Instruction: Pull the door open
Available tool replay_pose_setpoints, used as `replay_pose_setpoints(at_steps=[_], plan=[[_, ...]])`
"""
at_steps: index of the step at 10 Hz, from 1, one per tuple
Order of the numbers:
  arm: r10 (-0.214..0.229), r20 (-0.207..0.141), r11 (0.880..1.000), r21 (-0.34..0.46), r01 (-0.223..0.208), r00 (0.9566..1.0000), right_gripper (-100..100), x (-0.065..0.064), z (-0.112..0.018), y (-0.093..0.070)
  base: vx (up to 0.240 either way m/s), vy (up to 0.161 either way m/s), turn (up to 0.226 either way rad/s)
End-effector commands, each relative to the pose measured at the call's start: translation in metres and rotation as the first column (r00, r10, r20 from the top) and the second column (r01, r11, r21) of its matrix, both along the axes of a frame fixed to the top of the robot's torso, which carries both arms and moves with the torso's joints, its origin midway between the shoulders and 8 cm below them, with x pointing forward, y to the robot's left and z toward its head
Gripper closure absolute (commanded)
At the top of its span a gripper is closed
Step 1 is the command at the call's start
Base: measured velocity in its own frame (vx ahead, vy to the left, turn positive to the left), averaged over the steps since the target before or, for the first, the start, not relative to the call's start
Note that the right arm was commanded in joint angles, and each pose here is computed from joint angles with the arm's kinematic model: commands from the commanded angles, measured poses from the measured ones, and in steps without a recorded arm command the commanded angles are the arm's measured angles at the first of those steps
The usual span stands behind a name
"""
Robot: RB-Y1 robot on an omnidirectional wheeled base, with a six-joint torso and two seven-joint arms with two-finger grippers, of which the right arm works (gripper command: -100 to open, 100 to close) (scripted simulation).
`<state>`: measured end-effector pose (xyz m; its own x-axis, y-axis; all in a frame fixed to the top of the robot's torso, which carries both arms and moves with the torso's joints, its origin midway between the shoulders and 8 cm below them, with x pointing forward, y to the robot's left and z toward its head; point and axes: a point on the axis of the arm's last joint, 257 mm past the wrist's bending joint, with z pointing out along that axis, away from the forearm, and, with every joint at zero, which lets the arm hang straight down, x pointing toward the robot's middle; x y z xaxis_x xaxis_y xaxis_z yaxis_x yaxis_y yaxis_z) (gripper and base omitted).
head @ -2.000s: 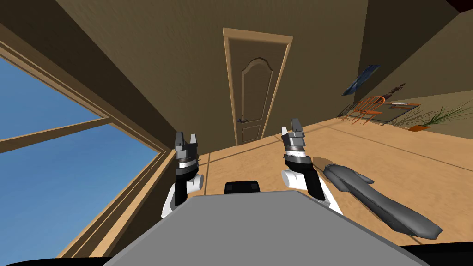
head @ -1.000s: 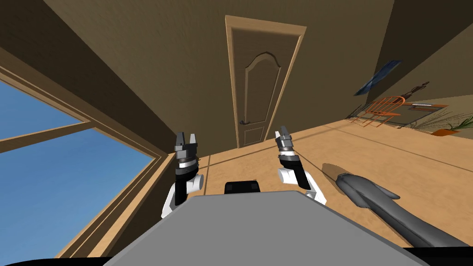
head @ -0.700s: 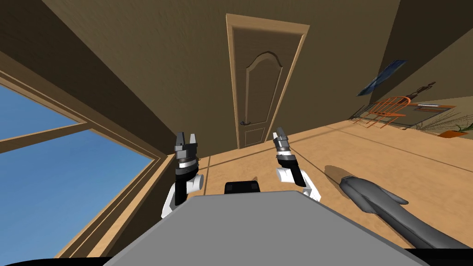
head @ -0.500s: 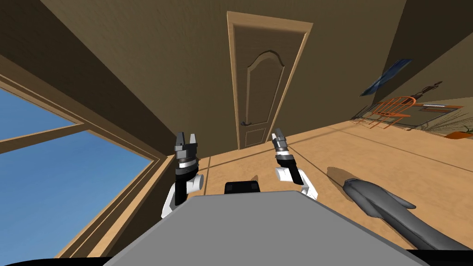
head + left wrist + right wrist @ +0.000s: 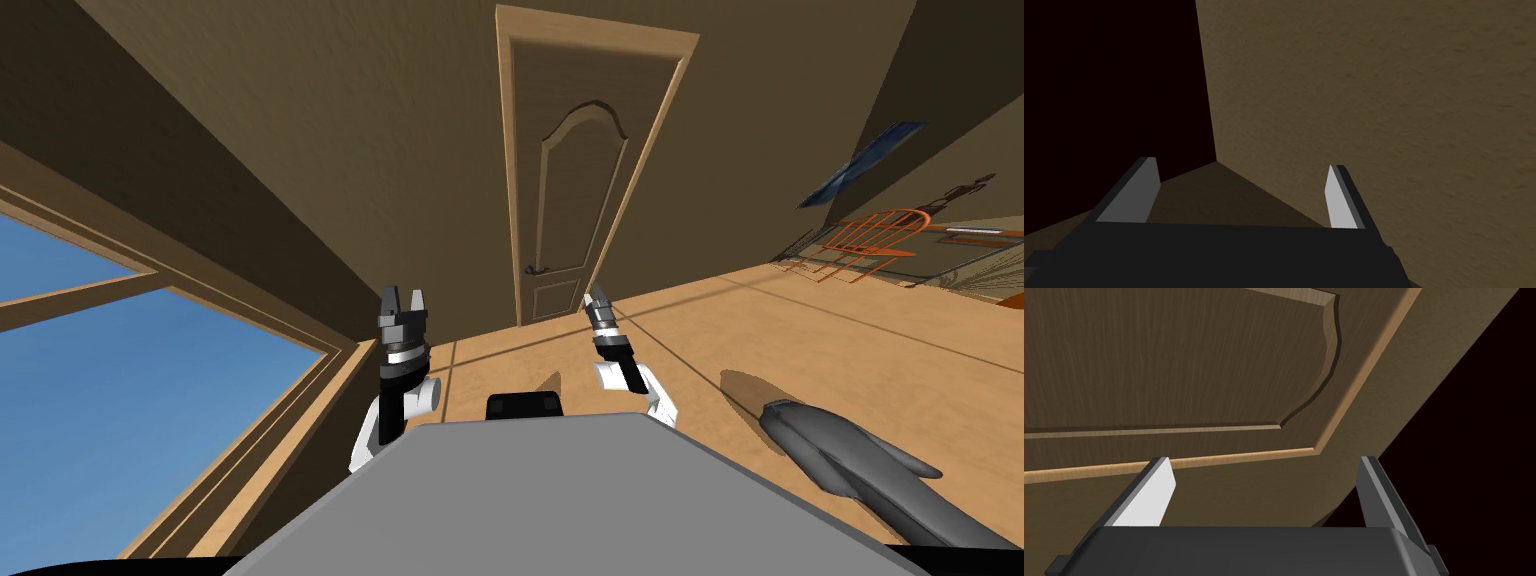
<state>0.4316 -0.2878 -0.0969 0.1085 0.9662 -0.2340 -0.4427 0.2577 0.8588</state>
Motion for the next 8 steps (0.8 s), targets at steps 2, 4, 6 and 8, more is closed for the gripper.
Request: replay_pose_setpoints(at_steps=[2, 4, 6, 8], plan=[[0.016, -0.035, 1.0, 0.009, -0.015, 0.9993, -100, 0.009, -0.023, 0.0, 0.095, 0.023, 0.033], [0.027, -0.063, 1.0, 0.015, -0.026, 0.9977, -100, 0.016, -0.04, -0.002, 0.091, 0.018, 0.031], [0.032, -0.076, 0.999, 0.018, -0.031, 0.9966, -100, 0.019, -0.048, -0.002, 0.087, -0.003, 0.024], [0.043, -0.104, 0.999, 0.025, -0.041, 0.9936, -100, 0.025, -0.065, -0.004, 0.073, 0.01, 0.028]])
